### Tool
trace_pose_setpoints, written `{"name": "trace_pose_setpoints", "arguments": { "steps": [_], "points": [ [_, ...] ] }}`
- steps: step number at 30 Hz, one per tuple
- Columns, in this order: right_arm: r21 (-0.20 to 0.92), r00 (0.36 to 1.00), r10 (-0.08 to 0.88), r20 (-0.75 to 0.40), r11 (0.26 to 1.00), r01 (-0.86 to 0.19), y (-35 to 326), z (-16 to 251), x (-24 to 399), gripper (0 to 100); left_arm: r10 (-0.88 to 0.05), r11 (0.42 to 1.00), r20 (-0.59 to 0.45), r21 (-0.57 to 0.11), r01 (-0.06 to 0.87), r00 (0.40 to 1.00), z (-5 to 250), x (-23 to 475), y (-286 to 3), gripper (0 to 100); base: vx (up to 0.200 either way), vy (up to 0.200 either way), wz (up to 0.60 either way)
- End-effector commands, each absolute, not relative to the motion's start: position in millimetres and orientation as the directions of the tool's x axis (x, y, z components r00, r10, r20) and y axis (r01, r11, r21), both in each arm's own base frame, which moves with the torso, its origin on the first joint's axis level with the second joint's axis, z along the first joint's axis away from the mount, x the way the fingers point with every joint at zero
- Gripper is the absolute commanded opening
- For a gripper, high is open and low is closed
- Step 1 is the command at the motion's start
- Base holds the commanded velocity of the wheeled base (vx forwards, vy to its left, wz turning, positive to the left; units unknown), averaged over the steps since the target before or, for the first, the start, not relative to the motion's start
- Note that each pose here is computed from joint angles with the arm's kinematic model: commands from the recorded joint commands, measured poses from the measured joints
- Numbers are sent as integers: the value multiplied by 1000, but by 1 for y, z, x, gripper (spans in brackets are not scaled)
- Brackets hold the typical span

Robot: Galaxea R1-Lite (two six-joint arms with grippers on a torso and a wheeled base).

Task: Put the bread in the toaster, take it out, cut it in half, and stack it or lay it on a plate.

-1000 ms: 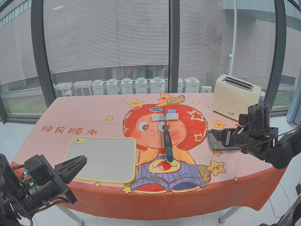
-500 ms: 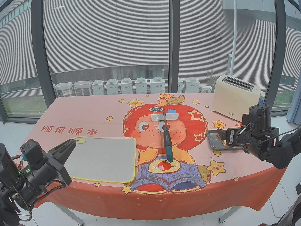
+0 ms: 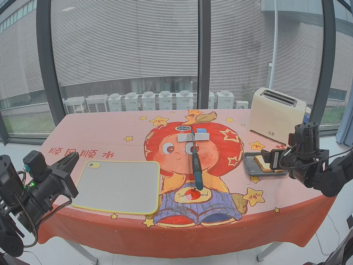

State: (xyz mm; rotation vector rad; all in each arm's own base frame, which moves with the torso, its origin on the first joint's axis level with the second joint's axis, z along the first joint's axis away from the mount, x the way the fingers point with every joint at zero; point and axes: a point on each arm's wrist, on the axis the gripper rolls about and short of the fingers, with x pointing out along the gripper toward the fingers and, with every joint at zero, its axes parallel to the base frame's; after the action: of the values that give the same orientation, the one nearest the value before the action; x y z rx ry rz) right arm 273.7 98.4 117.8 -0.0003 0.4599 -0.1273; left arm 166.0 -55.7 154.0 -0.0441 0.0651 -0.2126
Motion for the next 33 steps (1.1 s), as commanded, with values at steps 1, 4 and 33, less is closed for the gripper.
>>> {"name": "trace_pose_setpoints", "arguments": {
  "steps": [1,4,33],
  "points": [
    [-31,886,-131,-444,991,132,96,117,275,100,-205,978,-59,-61,201,977,155,171,-56,0,0,0,0],
    [-31,886,-133,-444,991,133,95,117,275,100,-195,979,-52,-64,191,980,157,173,-55,0,0,0,0],
    [19,946,-112,-306,992,124,61,150,227,100,-134,991,-29,5,135,990,159,166,-39,0,0,0,0]
  ]
}}
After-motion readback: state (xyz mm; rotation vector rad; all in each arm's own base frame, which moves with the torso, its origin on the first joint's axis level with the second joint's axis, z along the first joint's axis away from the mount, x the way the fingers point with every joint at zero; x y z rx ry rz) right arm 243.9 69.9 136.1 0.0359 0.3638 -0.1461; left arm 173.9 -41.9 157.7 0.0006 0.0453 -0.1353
